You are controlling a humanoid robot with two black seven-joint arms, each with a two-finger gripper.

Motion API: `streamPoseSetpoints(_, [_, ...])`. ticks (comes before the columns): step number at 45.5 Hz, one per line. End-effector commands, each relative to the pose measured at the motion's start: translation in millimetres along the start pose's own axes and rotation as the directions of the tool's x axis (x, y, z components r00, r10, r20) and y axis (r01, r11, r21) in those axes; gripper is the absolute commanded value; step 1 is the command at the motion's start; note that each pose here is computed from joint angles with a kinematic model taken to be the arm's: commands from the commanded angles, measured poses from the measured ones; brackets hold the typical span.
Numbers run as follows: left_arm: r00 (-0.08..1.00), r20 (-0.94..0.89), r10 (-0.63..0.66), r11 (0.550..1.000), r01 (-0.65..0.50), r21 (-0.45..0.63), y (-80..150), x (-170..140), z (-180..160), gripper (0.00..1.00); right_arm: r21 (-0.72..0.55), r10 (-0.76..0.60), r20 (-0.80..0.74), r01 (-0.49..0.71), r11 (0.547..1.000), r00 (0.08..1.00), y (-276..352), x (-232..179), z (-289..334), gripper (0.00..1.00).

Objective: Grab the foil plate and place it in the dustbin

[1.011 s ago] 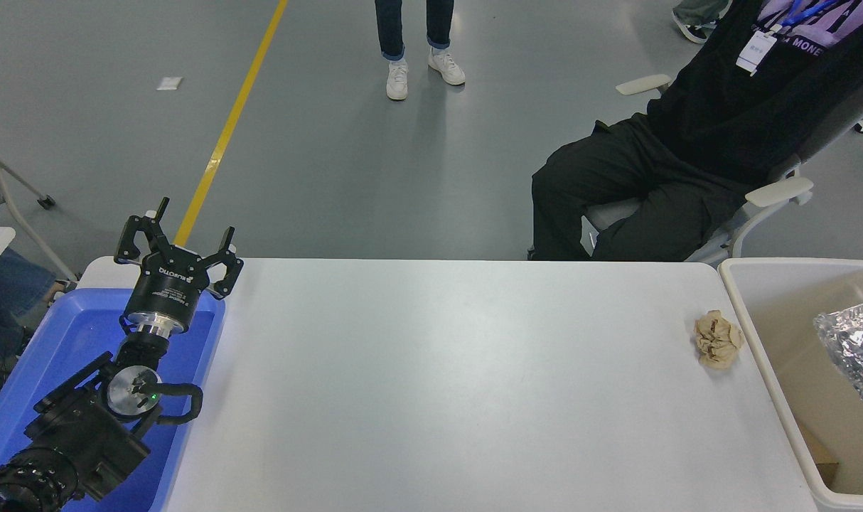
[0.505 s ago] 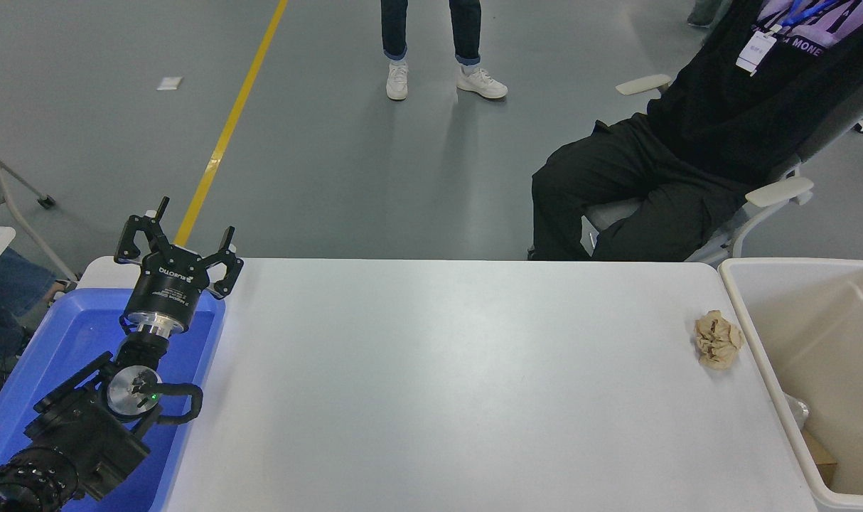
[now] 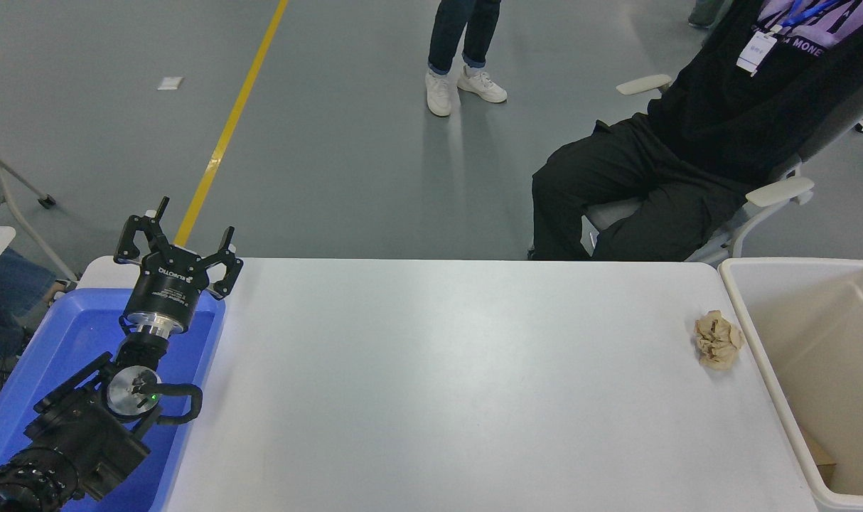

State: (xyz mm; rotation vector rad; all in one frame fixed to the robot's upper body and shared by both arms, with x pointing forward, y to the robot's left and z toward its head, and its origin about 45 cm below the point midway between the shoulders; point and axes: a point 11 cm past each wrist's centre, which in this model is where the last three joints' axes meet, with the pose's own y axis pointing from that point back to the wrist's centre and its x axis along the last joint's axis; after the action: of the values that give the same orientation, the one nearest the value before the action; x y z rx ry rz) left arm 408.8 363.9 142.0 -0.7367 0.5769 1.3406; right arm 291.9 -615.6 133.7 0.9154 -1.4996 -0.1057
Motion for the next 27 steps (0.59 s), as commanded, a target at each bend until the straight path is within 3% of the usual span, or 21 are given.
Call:
streamPoseSetpoints(1, [1.0, 0.001, 0.0, 1.0, 0.0, 0.001, 0.2, 0.1, -0.2, 0.98, -0.005, -0.111, -0.085, 0.111, 0.994, 0.99, 32.7, 29.2, -7.6, 1.0])
streamPoseSetpoints(8, [1.0, 0.001, 0.0, 1.0, 0.0, 0.001, 0.2, 0.1, -0.2, 0.98, 0.002, -0.106, -0.248, 0.11, 0.994, 0.963, 66.7, 63.5, -35.6, 1.0])
streamPoseSetpoints(17, [1.0, 0.001, 0.0, 1.0, 0.0, 0.001, 0.2, 0.1, -0.2, 0.98, 0.03, -0.252, -0.308, 0.274, 0.961, 0.918, 118.9, 74.6, -73.5, 1.0])
streamPoseSetpoints(21, [1.0, 0.001, 0.0, 1.0, 0.0, 0.001, 0.2, 0.1, -0.2, 0.98, 0.036, -0.373, -0.364, 0.413, 0.91, 0.854, 144.6, 70.2, -101.9, 1.0])
streamPoseSetpoints(27, [1.0, 0.001, 0.0, 1.0, 0.0, 0.001, 0.2, 0.1, -0.2, 0.98, 0.034, -0.547, -0.445, 0.624, 0.781, 0.709, 190.1, 69.2, -143.5, 1.0])
